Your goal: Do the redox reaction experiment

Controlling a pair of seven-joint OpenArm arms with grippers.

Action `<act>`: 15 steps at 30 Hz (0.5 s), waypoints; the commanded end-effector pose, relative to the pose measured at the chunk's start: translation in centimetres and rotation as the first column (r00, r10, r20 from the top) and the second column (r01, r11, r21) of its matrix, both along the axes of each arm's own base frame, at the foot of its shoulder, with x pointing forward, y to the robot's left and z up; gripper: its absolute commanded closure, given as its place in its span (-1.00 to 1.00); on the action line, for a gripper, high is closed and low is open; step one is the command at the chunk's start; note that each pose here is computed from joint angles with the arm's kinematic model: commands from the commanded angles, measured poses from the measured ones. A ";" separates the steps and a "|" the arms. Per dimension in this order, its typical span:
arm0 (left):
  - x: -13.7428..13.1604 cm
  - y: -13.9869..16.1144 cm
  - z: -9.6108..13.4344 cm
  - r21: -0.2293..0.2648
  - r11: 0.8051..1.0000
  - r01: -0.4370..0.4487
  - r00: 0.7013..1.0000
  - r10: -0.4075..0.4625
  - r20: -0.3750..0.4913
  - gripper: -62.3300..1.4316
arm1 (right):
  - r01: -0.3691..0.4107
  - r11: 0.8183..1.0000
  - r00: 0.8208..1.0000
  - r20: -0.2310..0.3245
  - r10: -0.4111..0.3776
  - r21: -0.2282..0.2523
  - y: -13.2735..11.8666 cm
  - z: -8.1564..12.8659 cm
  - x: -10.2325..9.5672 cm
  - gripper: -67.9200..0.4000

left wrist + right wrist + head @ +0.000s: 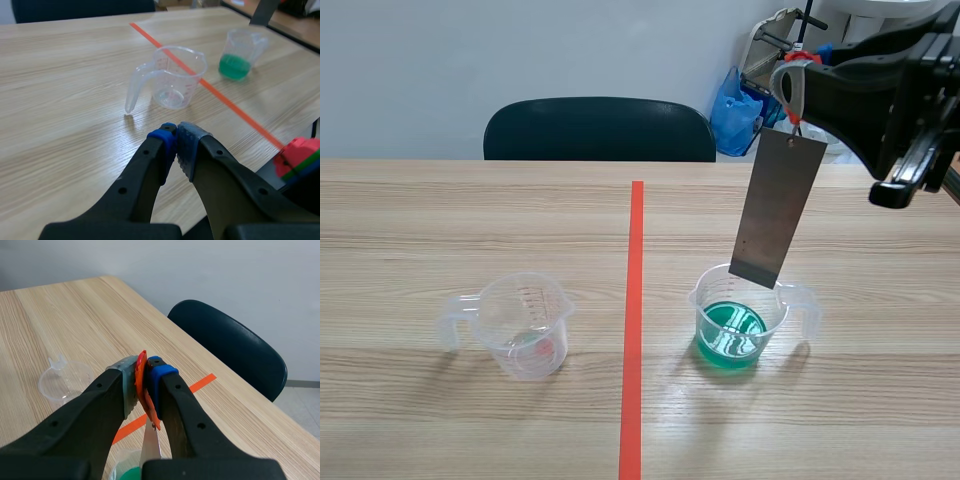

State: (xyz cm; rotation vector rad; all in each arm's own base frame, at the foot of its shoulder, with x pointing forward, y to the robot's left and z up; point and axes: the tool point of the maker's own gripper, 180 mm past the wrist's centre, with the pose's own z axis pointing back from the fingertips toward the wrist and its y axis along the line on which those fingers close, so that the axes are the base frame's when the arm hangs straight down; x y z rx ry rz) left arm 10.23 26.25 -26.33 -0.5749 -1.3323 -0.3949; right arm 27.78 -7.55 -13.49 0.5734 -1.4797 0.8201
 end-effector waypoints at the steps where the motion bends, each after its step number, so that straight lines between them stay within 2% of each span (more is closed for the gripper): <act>1: -1.0 0.2 0.8 -0.008 1.000 -0.025 0.999 0.026 0.030 0.88 | -0.018 1.000 0.999 0.036 0.017 0.008 0.1 1.2 -0.1 0.97; 5: -4.8 2.0 2.4 0.062 0.994 -0.086 0.994 0.081 0.078 0.86 | -0.018 1.000 0.999 0.036 0.017 0.008 0.1 1.2 -0.1 0.97; 7: -6.5 2.7 3.0 0.101 0.989 -0.105 0.990 0.095 0.101 0.67 | -0.018 1.000 0.999 0.036 0.017 0.008 0.1 1.2 -0.1 0.97; 11: -8.4 3.5 2.9 0.184 0.974 -0.132 0.987 0.112 0.117 -0.15 | -0.018 1.000 0.999 0.036 0.017 0.008 0.1 1.2 -0.1 0.97; 15: -9.5 4.0 2.5 0.197 0.963 -0.184 0.981 0.166 0.102 -0.99 | -0.018 1.000 0.999 0.036 0.017 0.009 0.1 1.2 -0.1 0.97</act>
